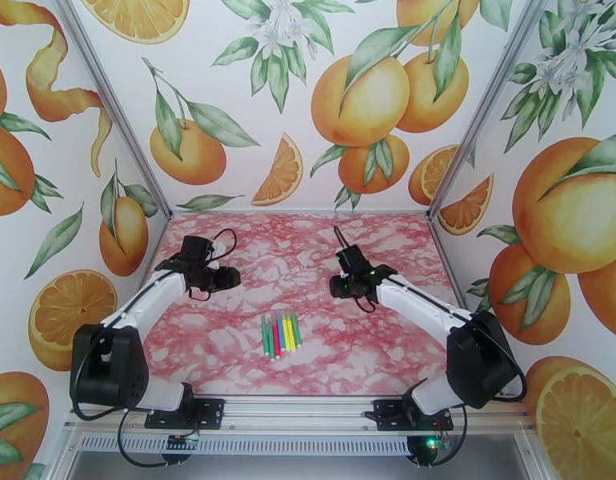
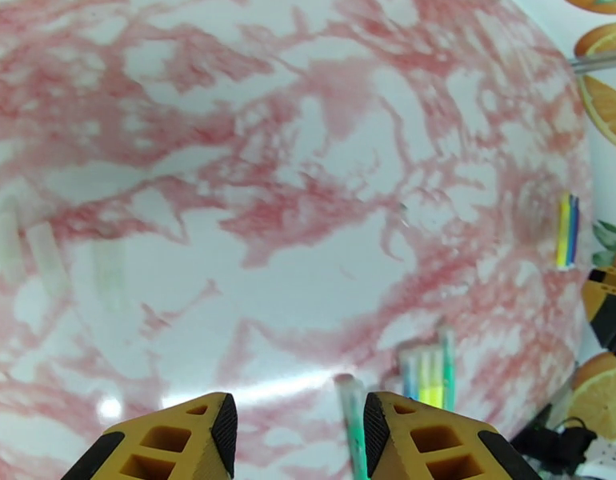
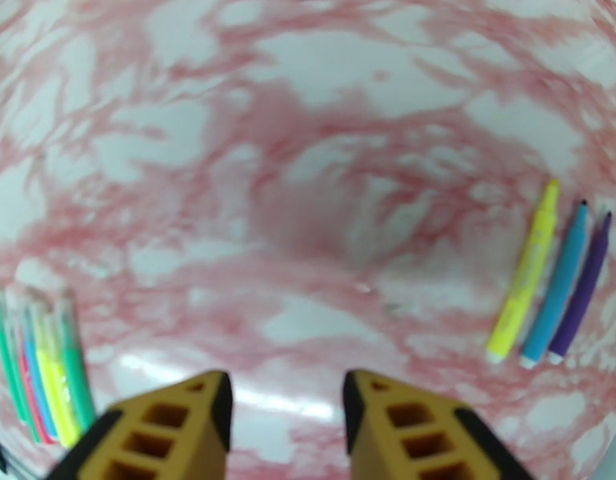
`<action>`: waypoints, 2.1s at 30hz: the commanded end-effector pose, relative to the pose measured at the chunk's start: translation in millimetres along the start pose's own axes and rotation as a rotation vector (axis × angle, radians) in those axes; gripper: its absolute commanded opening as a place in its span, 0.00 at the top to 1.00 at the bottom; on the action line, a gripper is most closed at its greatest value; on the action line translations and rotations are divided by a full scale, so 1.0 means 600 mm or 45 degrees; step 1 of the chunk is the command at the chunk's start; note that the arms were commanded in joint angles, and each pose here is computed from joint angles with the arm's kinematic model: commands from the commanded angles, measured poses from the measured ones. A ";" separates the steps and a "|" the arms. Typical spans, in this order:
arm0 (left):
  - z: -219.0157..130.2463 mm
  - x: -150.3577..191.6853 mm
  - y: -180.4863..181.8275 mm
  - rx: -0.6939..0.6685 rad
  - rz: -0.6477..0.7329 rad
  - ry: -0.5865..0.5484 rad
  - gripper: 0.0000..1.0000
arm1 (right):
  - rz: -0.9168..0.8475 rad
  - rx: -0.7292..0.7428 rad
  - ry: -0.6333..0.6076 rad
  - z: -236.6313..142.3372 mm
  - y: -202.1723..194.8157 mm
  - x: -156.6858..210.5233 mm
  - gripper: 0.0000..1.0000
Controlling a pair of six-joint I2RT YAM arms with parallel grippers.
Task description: Open the pen caps
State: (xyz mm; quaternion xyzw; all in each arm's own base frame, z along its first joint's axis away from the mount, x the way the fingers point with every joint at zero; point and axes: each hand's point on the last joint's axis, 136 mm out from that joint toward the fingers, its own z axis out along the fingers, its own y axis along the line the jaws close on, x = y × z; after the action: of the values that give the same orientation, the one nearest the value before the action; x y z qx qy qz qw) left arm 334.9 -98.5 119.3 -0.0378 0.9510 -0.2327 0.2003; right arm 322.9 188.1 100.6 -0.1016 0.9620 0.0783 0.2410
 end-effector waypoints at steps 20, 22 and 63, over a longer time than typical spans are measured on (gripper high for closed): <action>-0.014 0.037 -0.044 0.134 0.055 -0.024 0.53 | -0.153 -0.308 0.131 0.055 0.208 0.132 0.61; -0.013 0.037 -0.043 0.133 0.054 -0.021 0.53 | -0.161 -0.321 0.144 0.060 0.216 0.139 0.61; -0.014 0.038 -0.042 0.124 0.058 -0.028 0.53 | -0.266 0.070 0.240 0.121 0.186 0.188 0.74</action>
State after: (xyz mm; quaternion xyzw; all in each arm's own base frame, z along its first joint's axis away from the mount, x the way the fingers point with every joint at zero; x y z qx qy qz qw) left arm 310.5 -117.9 125.9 -0.0129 0.9410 -0.2665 0.2083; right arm 232.4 308.2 13.2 -0.2098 0.9608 0.0619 0.1704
